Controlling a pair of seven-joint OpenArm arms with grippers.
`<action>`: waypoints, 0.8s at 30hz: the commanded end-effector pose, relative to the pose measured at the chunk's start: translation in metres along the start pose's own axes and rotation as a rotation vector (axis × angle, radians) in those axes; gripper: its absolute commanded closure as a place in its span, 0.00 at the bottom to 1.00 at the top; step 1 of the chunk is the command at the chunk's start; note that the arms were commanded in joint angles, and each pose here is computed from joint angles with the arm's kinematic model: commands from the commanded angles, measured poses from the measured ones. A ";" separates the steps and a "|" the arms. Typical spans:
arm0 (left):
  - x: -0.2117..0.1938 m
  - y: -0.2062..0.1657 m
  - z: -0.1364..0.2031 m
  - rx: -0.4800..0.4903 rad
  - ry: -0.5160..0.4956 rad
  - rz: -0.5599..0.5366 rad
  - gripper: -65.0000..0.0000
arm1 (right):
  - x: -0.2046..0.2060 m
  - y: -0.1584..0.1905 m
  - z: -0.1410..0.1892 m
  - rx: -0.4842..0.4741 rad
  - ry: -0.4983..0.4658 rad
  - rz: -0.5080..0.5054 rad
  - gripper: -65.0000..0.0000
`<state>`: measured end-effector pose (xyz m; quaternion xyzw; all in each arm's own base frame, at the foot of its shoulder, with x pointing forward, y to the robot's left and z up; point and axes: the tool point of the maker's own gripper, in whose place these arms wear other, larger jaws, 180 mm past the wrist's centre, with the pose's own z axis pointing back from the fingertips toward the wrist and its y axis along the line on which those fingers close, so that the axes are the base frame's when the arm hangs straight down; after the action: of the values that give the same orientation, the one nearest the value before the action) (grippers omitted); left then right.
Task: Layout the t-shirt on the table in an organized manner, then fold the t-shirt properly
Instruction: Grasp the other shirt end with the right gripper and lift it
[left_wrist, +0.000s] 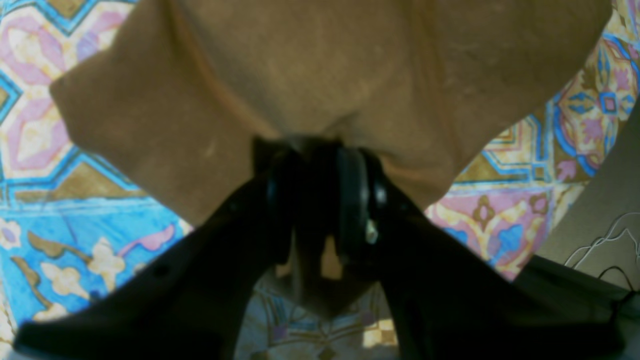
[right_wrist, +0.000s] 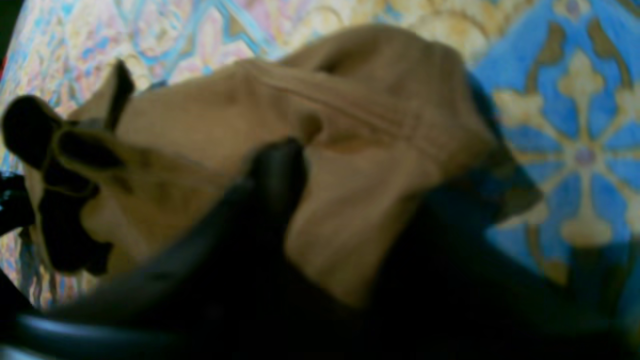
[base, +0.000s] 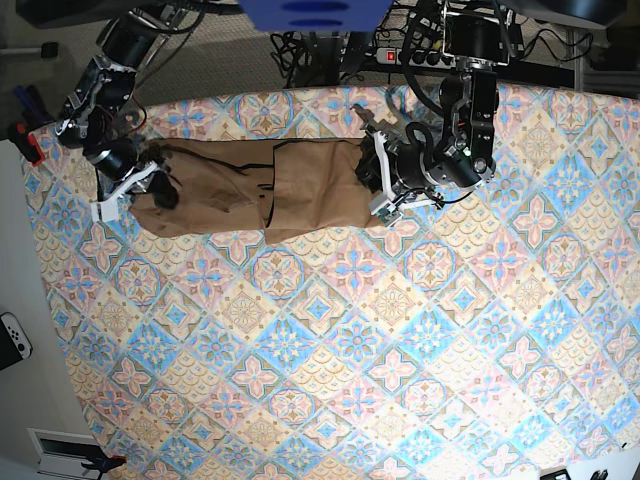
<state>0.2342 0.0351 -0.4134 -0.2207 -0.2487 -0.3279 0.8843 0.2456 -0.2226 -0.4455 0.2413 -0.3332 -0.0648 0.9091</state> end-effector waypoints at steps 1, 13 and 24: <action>0.006 0.002 0.002 0.005 -0.009 -0.014 0.78 | -0.074 -0.013 0.007 -0.078 0.329 0.007 0.94; 0.029 -0.025 -0.004 -0.042 -0.061 -0.046 0.78 | 0.005 -0.013 0.009 -0.121 0.290 0.152 1.00; 0.066 -0.056 -0.017 -0.117 -0.113 -0.116 0.78 | 0.096 0.022 -0.002 -0.109 0.188 0.404 1.00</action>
<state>0.2385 -0.0391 -0.3853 -0.2667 -0.2731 -0.3809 0.8422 0.3096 -0.2236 -0.3952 0.1309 -0.2594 0.1208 0.9492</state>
